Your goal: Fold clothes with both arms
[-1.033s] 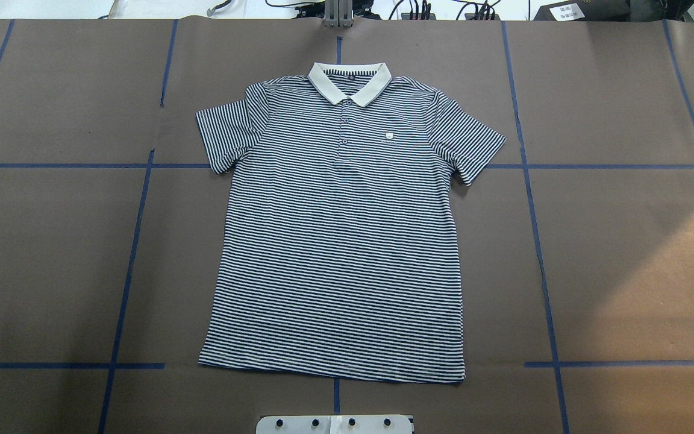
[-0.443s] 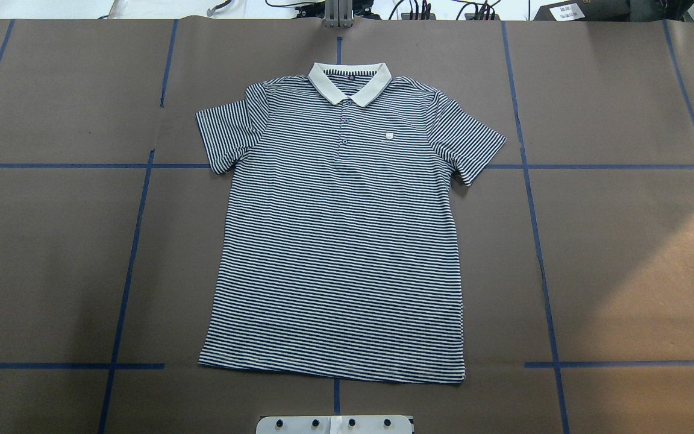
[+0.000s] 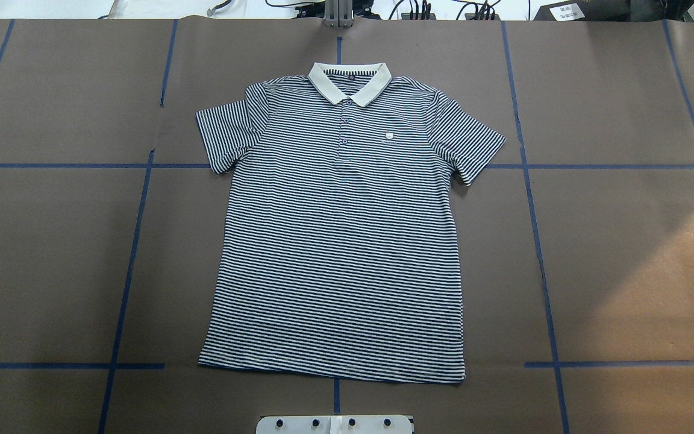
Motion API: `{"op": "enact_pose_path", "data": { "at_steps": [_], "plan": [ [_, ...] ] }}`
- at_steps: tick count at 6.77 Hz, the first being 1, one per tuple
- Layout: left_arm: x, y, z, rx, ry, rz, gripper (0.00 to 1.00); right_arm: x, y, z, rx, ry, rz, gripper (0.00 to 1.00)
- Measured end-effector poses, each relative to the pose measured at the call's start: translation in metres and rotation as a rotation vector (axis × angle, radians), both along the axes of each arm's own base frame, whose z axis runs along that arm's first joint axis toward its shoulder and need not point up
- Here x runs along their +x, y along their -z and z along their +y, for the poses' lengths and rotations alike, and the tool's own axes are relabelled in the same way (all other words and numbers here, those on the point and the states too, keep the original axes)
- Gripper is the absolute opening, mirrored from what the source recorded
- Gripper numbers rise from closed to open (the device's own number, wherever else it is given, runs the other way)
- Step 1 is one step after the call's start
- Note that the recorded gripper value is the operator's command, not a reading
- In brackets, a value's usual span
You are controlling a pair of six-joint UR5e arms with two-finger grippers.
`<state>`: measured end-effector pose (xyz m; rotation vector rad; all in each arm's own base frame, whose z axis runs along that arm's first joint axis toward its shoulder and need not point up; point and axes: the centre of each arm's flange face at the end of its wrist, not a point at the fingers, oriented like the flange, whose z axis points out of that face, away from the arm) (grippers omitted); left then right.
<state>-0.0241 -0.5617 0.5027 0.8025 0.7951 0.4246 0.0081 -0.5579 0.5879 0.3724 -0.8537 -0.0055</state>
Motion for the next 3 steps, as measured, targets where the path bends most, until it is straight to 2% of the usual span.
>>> {"op": "enact_pose_path", "data": {
  "at_steps": [2,3],
  "plan": [
    [0.046,0.014,-0.009,-0.017,-0.043,0.042,1.00,-0.081,0.071,-0.049,-0.083,-0.078,-0.075,0.99],
    [0.056,0.015,-0.009,-0.015,-0.055,0.047,1.00,-0.146,0.110,-0.068,-0.113,-0.133,-0.079,0.91]
  ]
}}
